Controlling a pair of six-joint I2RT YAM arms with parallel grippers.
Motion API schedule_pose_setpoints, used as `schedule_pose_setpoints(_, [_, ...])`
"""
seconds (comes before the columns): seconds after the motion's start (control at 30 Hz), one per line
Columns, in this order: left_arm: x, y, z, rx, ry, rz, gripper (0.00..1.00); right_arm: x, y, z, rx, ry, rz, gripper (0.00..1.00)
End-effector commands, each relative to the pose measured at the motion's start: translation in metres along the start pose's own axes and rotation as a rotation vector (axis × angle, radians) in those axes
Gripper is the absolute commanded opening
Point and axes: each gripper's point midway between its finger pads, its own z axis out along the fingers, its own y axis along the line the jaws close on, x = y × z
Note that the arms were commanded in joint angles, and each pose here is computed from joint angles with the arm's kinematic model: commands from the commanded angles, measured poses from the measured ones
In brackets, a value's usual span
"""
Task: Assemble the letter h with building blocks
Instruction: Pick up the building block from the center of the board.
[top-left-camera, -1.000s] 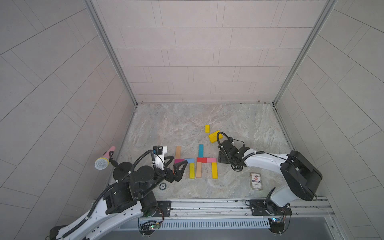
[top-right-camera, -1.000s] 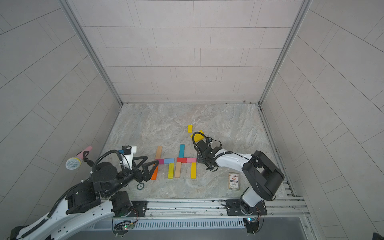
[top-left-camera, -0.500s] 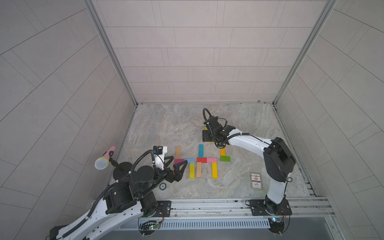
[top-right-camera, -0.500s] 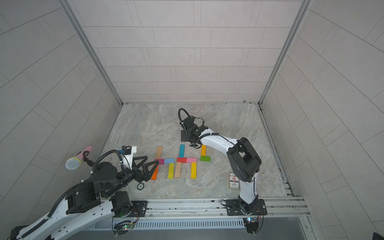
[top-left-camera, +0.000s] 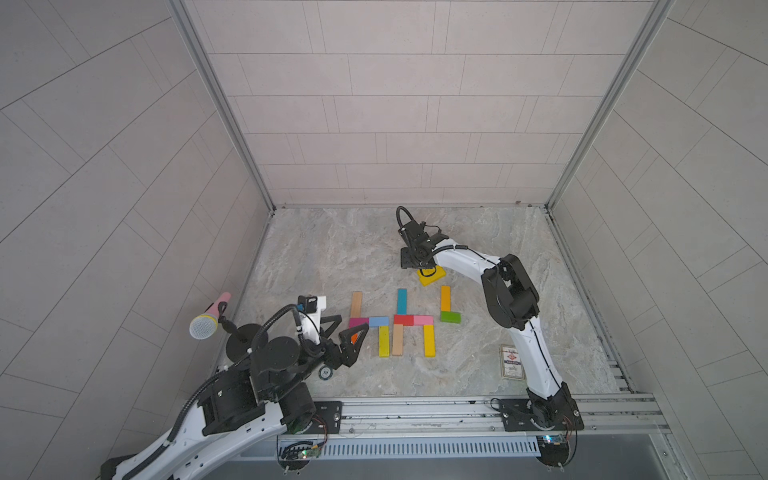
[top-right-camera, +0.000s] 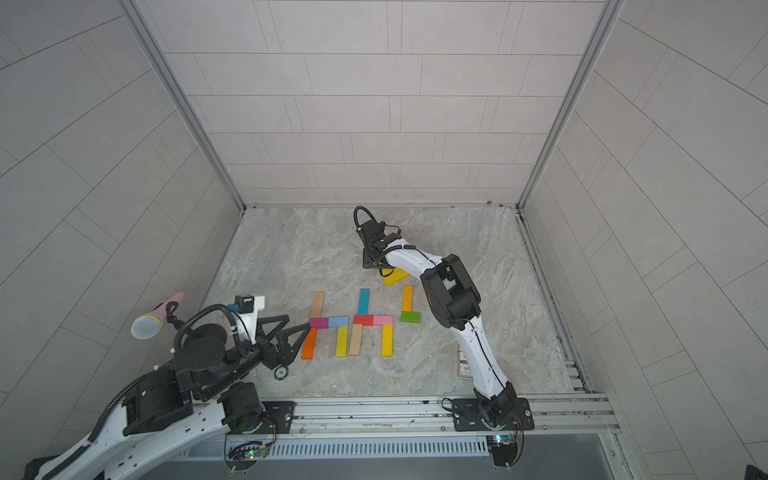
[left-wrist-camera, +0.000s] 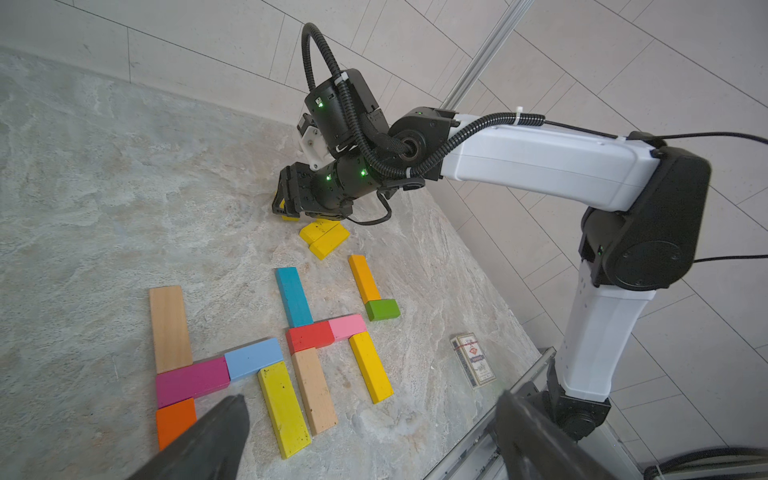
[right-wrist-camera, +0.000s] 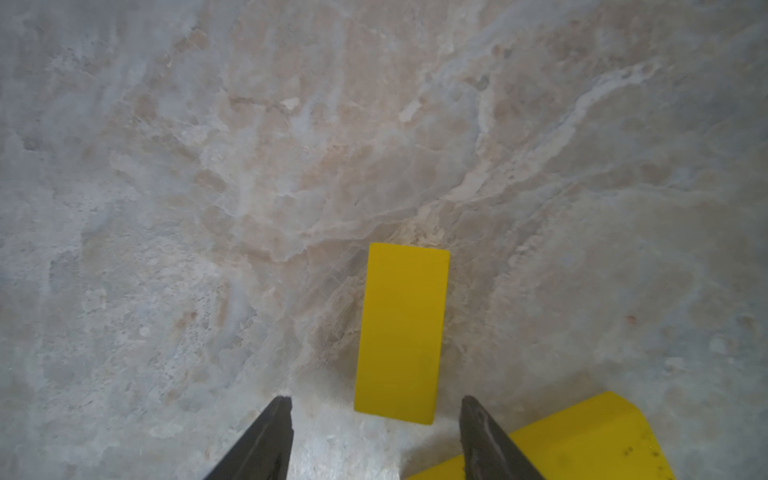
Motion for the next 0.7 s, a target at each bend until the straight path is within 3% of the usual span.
schedule_pose_setpoints(0.0, [-0.008,-0.001,-0.007,0.006,-0.024,-0.007,1.00,0.010,-0.014,0.011,0.083,0.046,-0.033,0.62])
schedule_pose_setpoints(0.37, [-0.006,0.000,-0.009,0.009,-0.023,-0.010,1.00,-0.013,-0.020,0.012,0.107,-0.018,-0.056,0.35])
schedule_pose_setpoints(0.5, [-0.008,-0.001,-0.010,0.011,-0.028,-0.012,1.00,-0.034,-0.025,-0.019,0.120,-0.104,-0.021,0.31])
schedule_pose_setpoints(0.67, [-0.009,-0.001,-0.011,0.015,-0.038,-0.016,1.00,-0.046,-0.046,-0.089,0.105,-0.235,0.125,0.30])
